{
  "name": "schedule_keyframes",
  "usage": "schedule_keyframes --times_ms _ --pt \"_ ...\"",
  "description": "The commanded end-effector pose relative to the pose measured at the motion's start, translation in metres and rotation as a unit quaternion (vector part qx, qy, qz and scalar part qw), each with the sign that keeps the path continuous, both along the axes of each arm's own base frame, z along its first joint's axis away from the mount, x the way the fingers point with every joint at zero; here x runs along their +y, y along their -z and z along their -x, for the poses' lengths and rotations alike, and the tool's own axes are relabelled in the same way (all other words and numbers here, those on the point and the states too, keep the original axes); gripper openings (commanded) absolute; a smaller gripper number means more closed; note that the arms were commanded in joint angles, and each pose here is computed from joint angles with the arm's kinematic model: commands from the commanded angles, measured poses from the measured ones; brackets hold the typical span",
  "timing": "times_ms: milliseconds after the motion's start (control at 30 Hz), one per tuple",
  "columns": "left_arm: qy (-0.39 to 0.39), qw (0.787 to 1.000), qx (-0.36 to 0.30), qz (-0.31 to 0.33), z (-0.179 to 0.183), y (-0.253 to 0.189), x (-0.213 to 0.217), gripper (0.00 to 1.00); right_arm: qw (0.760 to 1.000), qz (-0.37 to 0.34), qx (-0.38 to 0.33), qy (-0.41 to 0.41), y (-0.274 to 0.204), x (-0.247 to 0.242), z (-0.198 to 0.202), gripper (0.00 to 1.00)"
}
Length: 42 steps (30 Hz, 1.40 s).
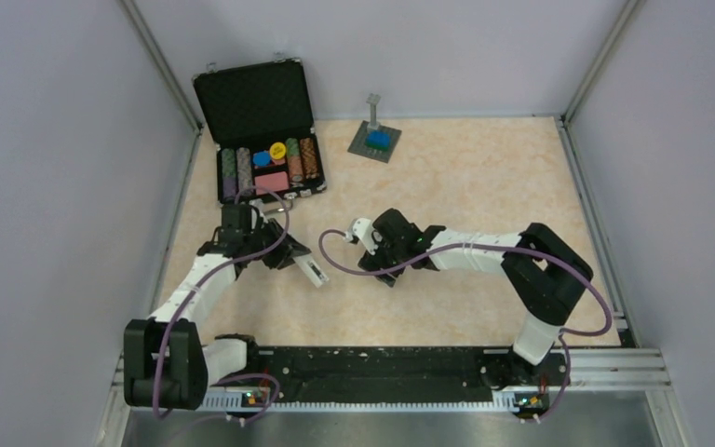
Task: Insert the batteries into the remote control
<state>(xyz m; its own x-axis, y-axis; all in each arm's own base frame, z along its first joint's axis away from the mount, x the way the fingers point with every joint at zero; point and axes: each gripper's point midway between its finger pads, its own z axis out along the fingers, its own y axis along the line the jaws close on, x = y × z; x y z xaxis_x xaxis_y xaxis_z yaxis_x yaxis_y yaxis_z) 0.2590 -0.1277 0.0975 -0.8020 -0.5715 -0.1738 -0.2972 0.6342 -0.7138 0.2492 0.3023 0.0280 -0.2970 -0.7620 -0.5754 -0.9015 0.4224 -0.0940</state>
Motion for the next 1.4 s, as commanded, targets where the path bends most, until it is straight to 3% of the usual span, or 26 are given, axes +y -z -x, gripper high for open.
schedule_keyframes --times_ms 0,133,333,467,867,1133,1367 --pt "-0.005 1.000 -0.001 0.011 0.000 0.002 0.007 0.00 0.999 -0.010 -0.029 -0.020 -0.004 0.019 -0.015 0.65" --pt "-0.002 1.000 0.004 0.016 0.001 0.004 0.007 0.00 1.000 0.008 -0.022 0.000 0.008 0.017 -0.021 0.58" --pt "-0.010 1.000 0.005 0.021 0.000 0.005 0.013 0.00 0.999 0.031 0.033 0.008 0.025 0.015 -0.013 0.34" --pt "-0.009 1.000 0.005 0.024 0.000 0.004 0.012 0.00 0.997 0.044 0.056 0.013 0.031 0.011 -0.006 0.32" --pt "-0.010 0.999 0.005 0.031 0.003 0.006 0.011 0.00 0.985 0.052 0.112 0.122 0.012 0.006 -0.004 0.34" --pt "-0.010 0.999 0.007 0.035 0.003 0.007 0.010 0.00 0.983 0.026 0.097 0.151 -0.011 0.007 -0.008 0.64" --pt "-0.011 0.999 0.005 0.032 0.002 0.006 0.011 0.00 0.989 0.050 0.092 0.100 -0.002 0.007 -0.008 0.63"
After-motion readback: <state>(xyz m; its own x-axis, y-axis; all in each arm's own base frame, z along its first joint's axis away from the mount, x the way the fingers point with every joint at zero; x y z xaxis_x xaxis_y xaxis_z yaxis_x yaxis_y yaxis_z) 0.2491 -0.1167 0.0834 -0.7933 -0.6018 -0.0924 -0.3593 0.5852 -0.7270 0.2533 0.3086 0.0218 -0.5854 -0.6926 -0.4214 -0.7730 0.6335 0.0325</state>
